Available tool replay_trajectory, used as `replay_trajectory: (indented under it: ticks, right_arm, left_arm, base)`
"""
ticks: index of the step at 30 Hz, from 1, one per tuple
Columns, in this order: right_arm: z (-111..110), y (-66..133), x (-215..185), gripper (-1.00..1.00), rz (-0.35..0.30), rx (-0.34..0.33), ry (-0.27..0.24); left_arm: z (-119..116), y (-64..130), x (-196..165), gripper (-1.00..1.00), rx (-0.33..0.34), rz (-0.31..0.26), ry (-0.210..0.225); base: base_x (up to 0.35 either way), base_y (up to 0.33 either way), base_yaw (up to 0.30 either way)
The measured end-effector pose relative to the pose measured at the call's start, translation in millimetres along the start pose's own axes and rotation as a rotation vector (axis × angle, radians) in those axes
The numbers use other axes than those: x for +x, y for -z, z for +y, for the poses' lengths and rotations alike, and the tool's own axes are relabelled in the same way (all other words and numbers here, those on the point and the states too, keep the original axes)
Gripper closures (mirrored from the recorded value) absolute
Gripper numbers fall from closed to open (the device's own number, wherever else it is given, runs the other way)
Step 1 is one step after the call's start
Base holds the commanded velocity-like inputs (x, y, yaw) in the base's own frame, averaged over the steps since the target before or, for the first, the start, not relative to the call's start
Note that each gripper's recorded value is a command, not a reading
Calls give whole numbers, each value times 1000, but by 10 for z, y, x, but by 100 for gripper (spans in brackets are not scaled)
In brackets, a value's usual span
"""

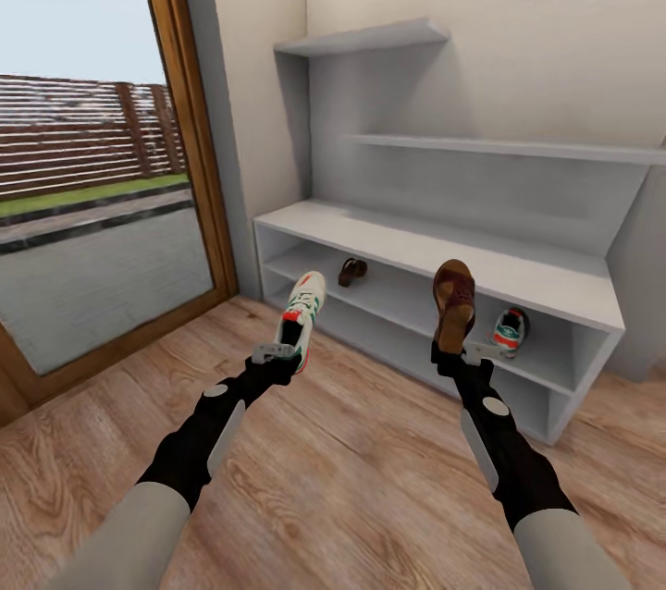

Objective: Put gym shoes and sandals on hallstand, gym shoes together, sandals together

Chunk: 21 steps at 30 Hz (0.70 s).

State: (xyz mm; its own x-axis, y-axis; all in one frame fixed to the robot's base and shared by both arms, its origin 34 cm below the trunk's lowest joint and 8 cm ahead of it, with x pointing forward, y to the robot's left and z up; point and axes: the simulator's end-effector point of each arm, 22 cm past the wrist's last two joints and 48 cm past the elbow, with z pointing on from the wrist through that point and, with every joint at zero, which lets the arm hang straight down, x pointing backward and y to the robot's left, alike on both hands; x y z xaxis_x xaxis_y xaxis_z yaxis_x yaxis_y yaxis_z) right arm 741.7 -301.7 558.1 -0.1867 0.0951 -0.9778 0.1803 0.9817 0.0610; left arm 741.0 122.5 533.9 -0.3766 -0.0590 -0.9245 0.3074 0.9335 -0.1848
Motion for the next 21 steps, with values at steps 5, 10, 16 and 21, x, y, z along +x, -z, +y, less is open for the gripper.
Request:
replay_trajectory:
  ticks: [5, 10, 16, 21]
  right_arm:
    - [3, 5, -18, 100, -3, -1, -1]
    - [3, 10, -36, 100, -6, -1, -1]
    - [3, 16, -58, 100, -9, -1, -1]
    - [4, 21, -76, 100, -12, -1, -2]
  left_arm:
    - [-4, 7, -17, 100, 0, -3, -1]
    - [-6, 14, -34, 100, 0, -5, -2]
    - [-11, 22, -54, 100, 0, -8, -3]
    - [-15, 28, -70, 100, 1, -11, -5]
  base:
    - [-2, 2, -243]
    - [0, 0, -243]
    - [6, 43, -243]
    - [8, 19, -243]
